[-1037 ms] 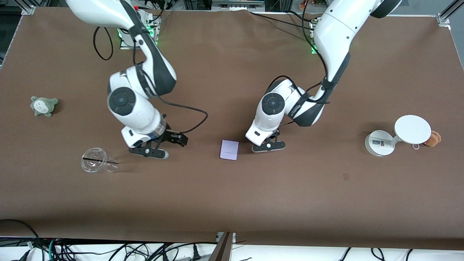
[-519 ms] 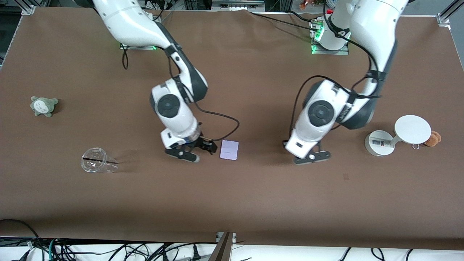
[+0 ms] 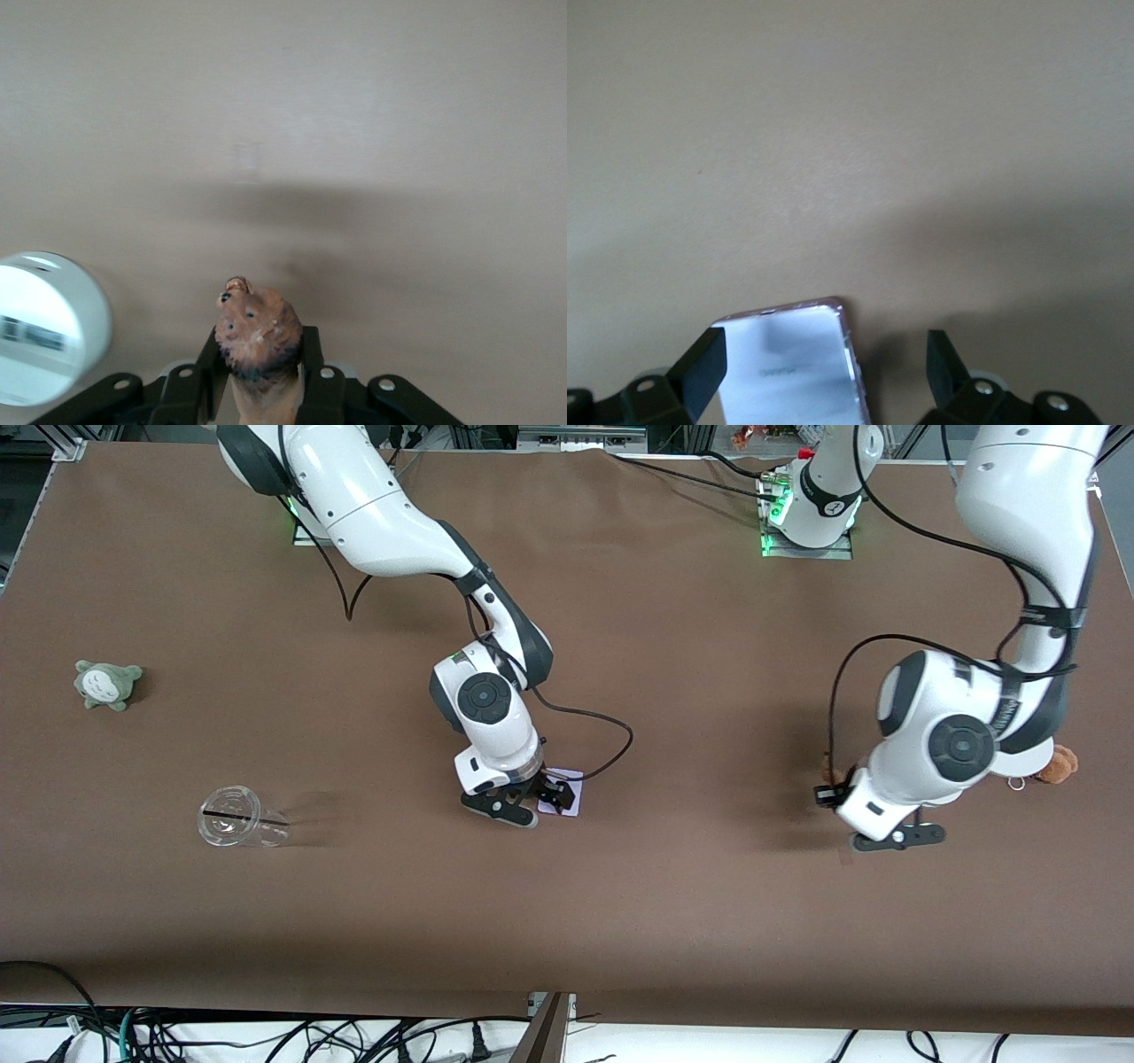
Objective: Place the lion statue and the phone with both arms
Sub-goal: 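Carry the lion toward the white disc while the right gripper grasps the phone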
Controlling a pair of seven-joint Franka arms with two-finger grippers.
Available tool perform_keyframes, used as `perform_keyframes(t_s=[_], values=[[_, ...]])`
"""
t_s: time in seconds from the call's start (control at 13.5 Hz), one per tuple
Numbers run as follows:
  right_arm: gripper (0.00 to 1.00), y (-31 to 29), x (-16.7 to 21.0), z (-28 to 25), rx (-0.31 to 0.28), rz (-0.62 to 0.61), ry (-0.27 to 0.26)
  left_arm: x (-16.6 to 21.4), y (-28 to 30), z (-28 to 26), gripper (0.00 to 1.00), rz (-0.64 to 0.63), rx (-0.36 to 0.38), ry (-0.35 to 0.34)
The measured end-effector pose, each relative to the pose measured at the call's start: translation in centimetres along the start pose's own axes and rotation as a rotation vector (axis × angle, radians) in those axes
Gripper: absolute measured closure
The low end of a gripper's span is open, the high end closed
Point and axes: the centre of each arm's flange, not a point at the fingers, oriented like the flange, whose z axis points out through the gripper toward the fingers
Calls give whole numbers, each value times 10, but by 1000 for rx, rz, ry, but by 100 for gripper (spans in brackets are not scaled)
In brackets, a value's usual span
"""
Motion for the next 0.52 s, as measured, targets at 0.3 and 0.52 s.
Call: perform_keyframes(t_s=[0.3, 0.52], values=[[0, -13, -33, 16, -42, -98, 24, -11, -41, 34, 63, 45, -24, 33], [0, -18, -38, 18, -40, -113, 29, -24, -67, 56, 63, 84, -34, 39]])
